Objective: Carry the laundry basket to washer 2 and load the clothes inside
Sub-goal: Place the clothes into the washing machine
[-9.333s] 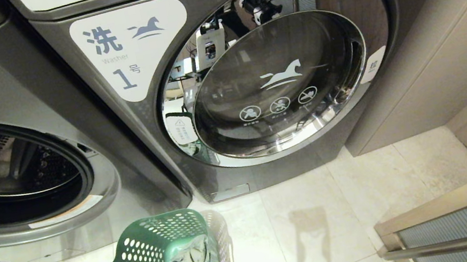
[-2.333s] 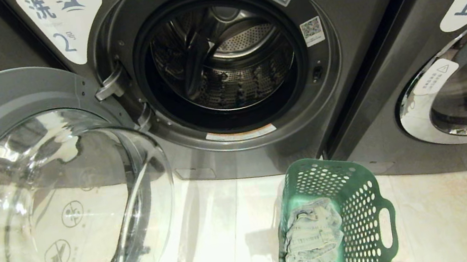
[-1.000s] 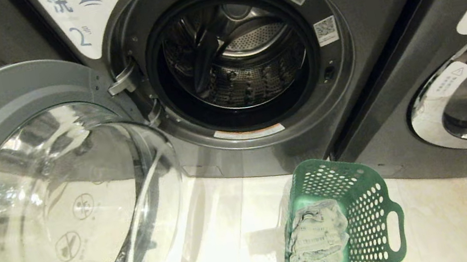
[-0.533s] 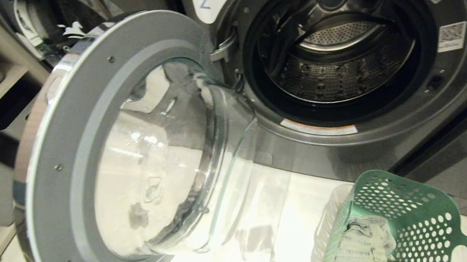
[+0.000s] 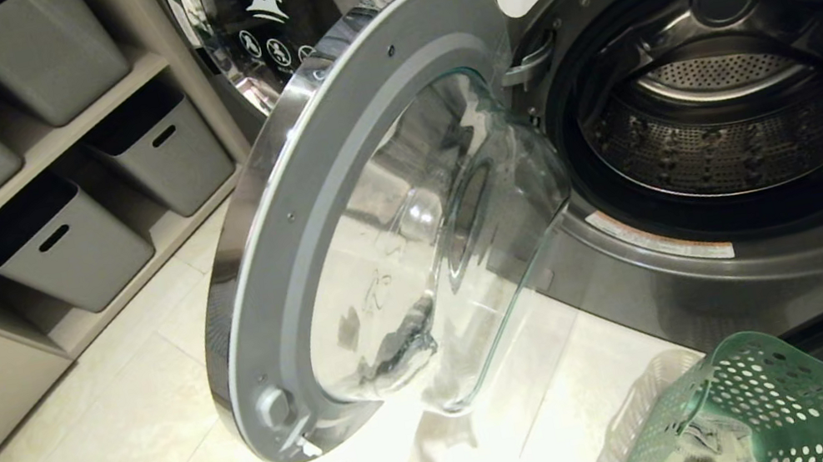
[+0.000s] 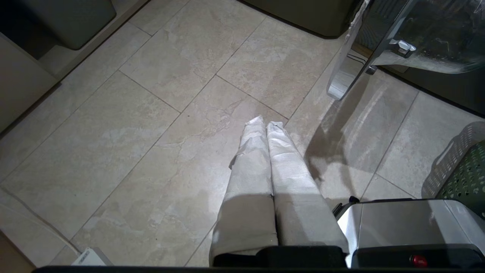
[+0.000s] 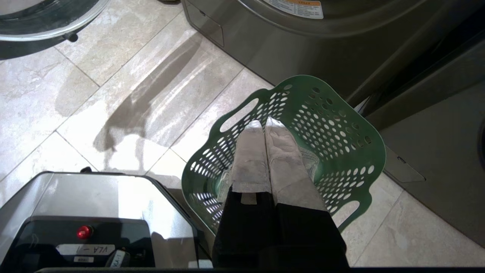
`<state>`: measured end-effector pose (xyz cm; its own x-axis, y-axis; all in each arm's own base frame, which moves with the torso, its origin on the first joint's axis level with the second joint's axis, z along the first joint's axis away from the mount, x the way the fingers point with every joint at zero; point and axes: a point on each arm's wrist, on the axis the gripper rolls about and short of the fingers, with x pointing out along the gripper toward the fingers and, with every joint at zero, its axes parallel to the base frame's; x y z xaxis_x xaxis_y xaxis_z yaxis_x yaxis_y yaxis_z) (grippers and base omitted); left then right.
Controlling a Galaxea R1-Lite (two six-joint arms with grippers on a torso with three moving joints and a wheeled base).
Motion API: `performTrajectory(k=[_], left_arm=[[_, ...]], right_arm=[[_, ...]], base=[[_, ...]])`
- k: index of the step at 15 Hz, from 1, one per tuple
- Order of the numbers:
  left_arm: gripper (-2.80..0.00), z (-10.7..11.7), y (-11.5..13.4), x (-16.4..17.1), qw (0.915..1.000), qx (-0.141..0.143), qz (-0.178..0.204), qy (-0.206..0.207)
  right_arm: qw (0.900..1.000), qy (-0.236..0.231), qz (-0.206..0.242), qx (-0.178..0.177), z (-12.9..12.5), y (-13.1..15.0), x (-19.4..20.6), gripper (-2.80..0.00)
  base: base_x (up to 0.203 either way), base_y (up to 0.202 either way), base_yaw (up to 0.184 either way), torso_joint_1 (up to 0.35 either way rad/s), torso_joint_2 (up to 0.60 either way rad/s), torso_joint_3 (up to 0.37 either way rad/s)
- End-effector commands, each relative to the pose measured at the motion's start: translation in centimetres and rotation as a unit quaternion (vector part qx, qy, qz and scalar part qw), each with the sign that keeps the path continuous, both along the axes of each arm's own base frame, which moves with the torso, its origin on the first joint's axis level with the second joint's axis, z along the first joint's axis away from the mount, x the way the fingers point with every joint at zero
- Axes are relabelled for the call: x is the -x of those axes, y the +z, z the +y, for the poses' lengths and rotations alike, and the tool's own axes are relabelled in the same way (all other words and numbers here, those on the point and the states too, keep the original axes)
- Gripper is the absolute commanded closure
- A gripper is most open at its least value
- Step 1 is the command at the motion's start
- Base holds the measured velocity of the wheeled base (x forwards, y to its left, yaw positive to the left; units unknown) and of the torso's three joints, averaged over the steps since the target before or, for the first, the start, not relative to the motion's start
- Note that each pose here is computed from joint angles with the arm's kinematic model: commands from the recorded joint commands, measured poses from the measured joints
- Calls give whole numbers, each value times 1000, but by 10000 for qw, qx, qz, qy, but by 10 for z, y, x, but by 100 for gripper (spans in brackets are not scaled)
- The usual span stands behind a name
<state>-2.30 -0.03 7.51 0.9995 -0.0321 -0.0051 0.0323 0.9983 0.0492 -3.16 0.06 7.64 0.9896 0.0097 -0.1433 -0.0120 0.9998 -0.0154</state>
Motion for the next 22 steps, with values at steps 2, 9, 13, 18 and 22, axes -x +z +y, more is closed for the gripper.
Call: performTrajectory(k=[2,9,13,18,22], left_arm=[[0,0,0,0,10000,-3,5,0],[0,0,0,0,10000,1,5,0],[0,0,0,0,10000,-4,5,0],[0,0,0,0,10000,39,6,21],[0,0,0,0,10000,23,6,7]], right_arm=[[10000,-2,9,1,0,0,0,0],[10000,6,9,1,0,0,0,0],[9999,30,1,113,0,0,0,0],[10000,2,2,29,0,0,0,0],[10000,-7,2,18,0,0,0,0]], base=[[0,0,0,0,0,0],[0,0,0,0,0,0],[0,0,0,0,0,0],[0,0,0,0,0,0],[0,0,0,0,0,0]])
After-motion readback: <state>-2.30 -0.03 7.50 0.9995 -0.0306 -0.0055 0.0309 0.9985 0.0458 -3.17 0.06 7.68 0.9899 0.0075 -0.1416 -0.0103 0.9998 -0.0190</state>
